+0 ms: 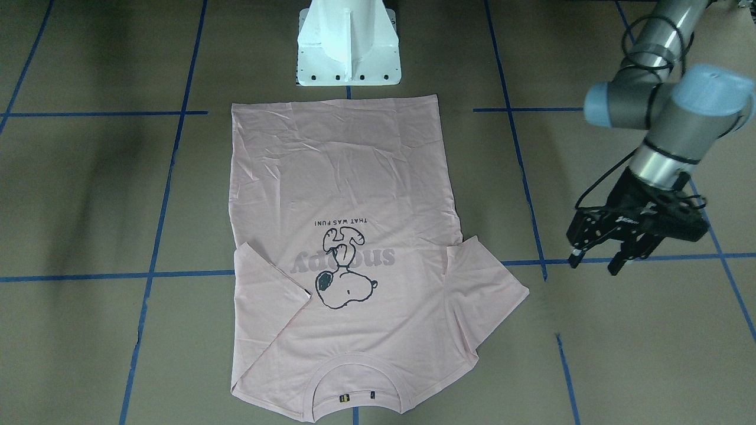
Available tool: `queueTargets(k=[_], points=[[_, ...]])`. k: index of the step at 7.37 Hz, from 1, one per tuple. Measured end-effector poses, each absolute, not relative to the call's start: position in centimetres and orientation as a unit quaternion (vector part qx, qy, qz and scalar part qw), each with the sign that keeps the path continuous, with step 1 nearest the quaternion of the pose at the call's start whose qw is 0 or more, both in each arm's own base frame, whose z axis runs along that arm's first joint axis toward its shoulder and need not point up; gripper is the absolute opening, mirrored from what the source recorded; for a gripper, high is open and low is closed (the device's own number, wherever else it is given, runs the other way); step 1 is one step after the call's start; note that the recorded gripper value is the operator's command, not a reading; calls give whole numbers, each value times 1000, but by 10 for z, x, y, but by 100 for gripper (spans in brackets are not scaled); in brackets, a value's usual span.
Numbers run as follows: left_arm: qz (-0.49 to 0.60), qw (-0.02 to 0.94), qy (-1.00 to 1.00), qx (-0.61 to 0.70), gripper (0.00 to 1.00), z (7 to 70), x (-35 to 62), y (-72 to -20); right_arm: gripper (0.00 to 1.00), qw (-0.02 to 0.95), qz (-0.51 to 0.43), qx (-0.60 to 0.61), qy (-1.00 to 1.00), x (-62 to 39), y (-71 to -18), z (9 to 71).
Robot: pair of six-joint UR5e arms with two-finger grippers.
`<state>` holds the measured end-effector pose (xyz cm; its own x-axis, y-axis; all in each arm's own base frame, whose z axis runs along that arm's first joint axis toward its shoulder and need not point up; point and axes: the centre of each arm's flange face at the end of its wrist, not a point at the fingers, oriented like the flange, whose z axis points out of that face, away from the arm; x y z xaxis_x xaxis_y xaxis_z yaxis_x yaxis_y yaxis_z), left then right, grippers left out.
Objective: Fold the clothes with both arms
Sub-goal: 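Withdraw the right arm while the left gripper moves to the other sleeve, then grasp the sleeve nearest the left gripper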
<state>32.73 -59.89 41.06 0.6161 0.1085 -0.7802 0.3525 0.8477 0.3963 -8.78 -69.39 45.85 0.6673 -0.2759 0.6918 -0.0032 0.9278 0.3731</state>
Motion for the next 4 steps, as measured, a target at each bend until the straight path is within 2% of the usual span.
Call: queueTargets(k=[4], points=[[-93, 873, 407, 253, 57, 431, 403, -602, 100, 896, -75, 175, -401, -84, -690, 462]])
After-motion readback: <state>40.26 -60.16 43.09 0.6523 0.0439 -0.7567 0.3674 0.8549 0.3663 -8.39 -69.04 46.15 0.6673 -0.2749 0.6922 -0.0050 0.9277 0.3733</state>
